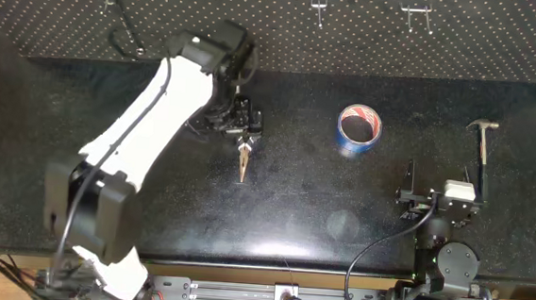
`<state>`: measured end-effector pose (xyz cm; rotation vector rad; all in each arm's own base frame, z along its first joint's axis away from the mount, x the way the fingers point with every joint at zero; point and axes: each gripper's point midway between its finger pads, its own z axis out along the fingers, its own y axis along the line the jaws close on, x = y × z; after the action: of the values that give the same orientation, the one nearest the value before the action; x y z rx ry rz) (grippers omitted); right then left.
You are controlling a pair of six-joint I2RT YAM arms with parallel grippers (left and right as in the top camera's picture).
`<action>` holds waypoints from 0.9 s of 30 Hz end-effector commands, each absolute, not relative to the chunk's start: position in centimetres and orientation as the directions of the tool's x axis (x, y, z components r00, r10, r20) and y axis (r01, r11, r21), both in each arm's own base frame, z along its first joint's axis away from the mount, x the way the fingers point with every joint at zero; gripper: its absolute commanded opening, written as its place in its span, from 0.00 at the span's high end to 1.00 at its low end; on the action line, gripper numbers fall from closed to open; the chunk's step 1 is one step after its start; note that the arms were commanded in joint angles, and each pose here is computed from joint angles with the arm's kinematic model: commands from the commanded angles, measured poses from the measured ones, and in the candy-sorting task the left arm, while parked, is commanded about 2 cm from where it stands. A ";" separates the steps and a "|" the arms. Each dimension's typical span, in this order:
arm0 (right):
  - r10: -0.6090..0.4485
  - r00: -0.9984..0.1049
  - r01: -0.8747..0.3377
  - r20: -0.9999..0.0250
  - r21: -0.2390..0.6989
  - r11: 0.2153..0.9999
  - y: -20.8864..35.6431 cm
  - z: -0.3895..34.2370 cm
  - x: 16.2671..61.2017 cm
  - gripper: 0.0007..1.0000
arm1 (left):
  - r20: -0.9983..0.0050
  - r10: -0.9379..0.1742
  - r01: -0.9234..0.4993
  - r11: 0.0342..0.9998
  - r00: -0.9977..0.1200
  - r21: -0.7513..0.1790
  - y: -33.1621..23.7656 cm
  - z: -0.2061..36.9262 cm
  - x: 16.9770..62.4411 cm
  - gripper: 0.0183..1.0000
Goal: Place Tools Onto Pegboard
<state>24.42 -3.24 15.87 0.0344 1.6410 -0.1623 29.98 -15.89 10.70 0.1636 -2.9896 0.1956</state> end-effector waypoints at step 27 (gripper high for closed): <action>-0.085 -0.082 0.133 -0.993 -0.096 0.987 -3.5 15.7 24.4 0.08 | 0.026 -0.034 -0.035 0.999 -0.999 -0.023 -17.0 5.6 35.6 0.00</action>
<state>24.42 -3.24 15.87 0.0344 1.6410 -0.1623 35.10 -16.48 6.15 0.1172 -3.1030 0.0629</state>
